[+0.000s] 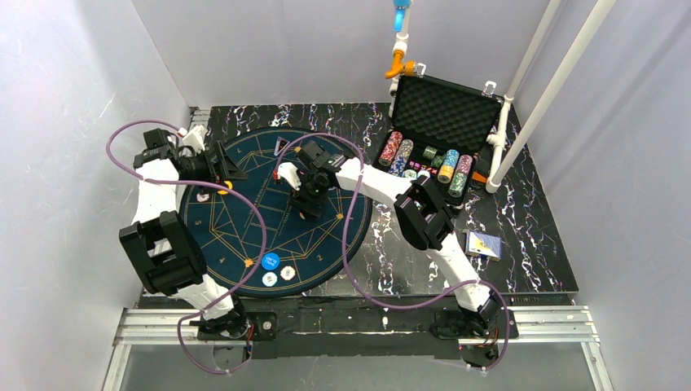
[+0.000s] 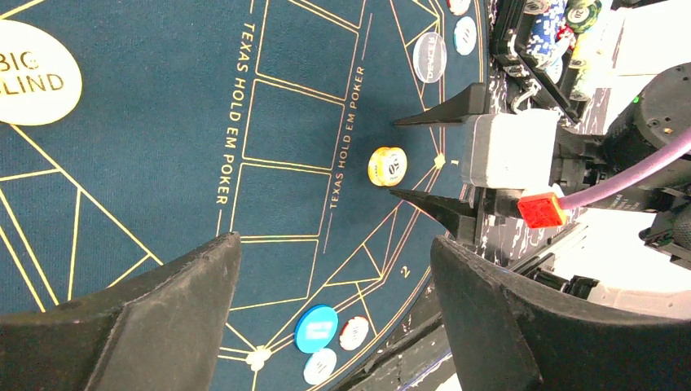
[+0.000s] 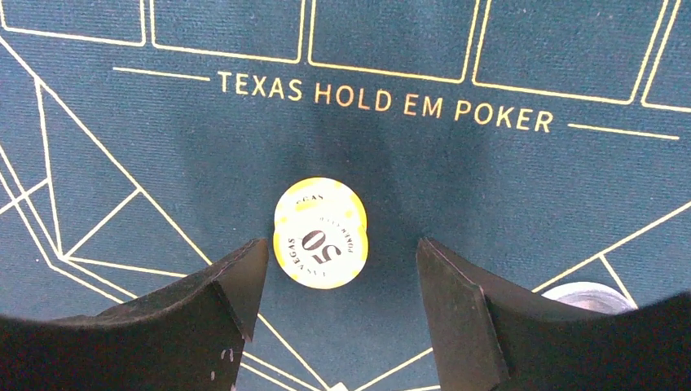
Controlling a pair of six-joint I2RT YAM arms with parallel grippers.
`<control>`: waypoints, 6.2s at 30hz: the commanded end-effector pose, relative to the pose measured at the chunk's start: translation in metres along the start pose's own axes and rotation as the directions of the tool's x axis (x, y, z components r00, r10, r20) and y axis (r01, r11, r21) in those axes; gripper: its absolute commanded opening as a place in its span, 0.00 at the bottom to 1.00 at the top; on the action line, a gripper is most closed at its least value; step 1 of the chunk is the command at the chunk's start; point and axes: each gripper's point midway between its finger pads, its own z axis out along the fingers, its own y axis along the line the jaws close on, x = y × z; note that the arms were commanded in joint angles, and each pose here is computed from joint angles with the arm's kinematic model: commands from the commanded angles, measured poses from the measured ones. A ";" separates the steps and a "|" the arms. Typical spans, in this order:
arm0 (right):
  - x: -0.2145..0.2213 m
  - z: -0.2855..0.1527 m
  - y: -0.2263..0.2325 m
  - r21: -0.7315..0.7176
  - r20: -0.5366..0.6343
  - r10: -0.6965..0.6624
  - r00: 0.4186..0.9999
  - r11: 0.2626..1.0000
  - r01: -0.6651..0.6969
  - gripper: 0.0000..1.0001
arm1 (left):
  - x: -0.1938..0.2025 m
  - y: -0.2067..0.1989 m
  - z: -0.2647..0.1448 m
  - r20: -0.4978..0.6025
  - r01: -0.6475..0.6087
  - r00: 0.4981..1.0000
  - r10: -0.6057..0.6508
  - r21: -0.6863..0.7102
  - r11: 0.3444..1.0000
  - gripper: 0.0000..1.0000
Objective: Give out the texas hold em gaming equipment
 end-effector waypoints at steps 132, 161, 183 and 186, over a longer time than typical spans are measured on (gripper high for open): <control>0.063 -0.098 -0.099 0.315 0.068 0.290 0.955 0.902 -0.296 0.35 | -0.004 -0.007 -0.004 0.010 0.029 1.000 -0.030 0.059 0.998 0.85; 0.021 -0.099 -0.052 0.199 0.097 0.170 0.981 0.962 -0.186 0.73 | -0.004 -0.007 -0.004 0.010 0.028 1.000 -0.029 0.059 0.998 0.85; 0.018 -0.018 0.000 0.126 -0.027 0.023 0.999 0.992 -0.019 0.78 | -0.005 -0.008 -0.004 0.007 0.029 1.000 -0.030 0.067 0.997 0.85; 0.019 -0.013 0.000 0.126 -0.030 0.022 0.999 0.992 -0.018 0.77 | -0.005 -0.008 -0.005 0.008 0.026 1.000 -0.026 0.066 0.997 0.85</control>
